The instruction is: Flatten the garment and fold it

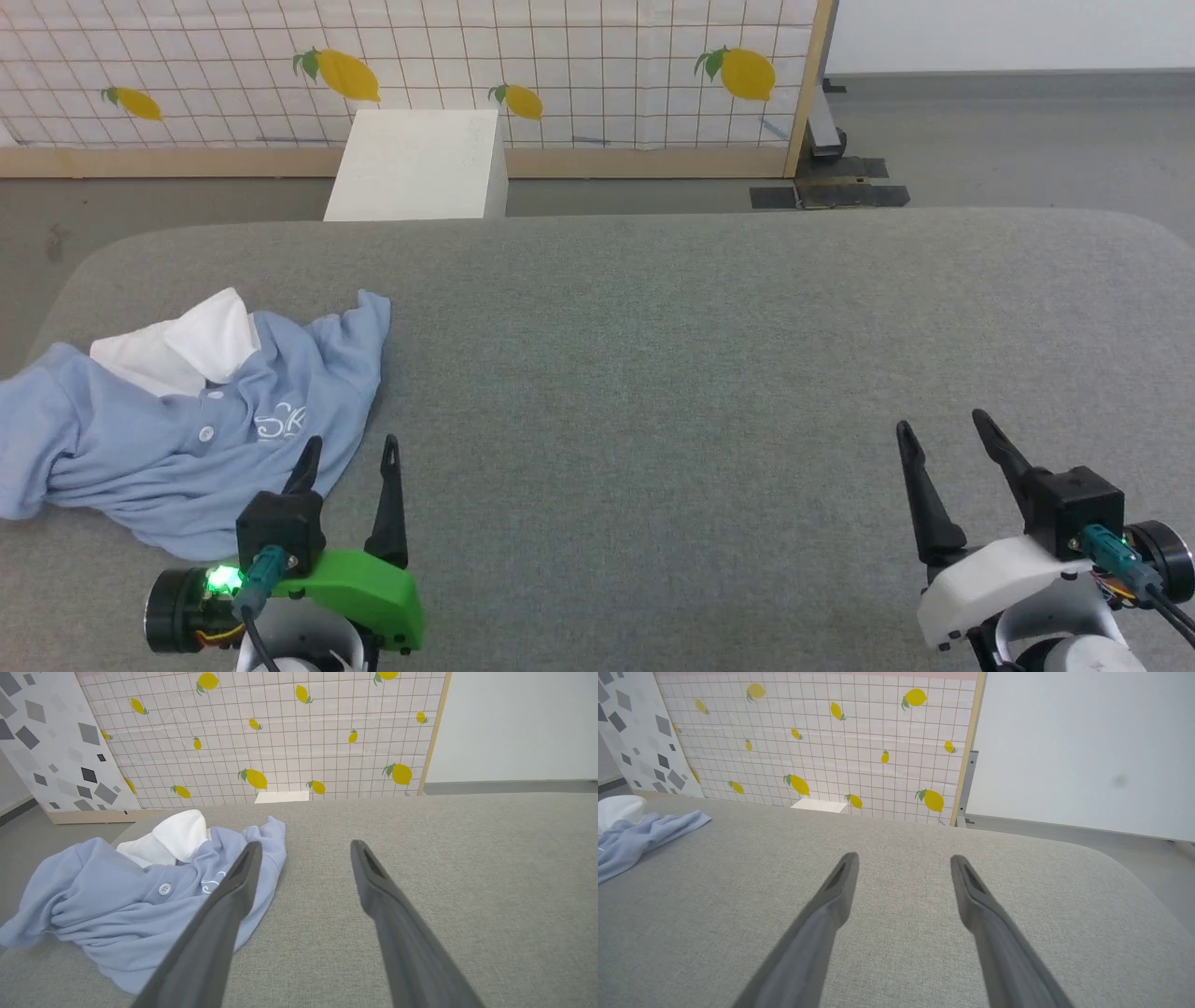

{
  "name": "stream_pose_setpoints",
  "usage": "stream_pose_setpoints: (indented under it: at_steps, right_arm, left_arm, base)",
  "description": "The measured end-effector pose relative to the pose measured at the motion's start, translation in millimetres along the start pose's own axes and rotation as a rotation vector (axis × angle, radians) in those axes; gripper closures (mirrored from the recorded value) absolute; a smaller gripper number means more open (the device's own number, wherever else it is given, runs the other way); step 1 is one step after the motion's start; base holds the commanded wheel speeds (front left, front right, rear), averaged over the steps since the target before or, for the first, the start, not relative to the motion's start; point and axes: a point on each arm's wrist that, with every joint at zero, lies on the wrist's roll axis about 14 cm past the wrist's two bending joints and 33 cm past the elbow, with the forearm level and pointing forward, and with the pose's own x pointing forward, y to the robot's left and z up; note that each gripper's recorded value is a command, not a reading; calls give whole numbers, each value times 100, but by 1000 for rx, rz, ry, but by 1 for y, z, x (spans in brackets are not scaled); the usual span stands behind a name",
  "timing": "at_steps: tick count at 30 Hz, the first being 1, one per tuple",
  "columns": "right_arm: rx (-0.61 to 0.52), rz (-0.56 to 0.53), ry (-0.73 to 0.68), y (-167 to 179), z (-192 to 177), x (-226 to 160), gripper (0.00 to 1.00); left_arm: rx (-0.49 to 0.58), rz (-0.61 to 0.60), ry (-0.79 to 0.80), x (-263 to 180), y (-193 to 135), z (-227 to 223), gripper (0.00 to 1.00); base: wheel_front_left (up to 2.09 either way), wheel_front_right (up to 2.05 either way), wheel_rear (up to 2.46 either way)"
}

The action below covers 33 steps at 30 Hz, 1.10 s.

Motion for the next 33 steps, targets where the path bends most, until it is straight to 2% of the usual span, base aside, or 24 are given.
stream_pose_setpoints:
  at_steps: [18,33]
  right_arm:
    - [9,-21,-30,-8,3,2,0]
    - [19,18,-52,5,4,12,0]
  left_arm:
    - [-17,19,-21,-4,5,0,0]
    - [-32,84,-31,-16,22,-3,0]
  base:
    - [0,0,0]
    - [0,0,0]
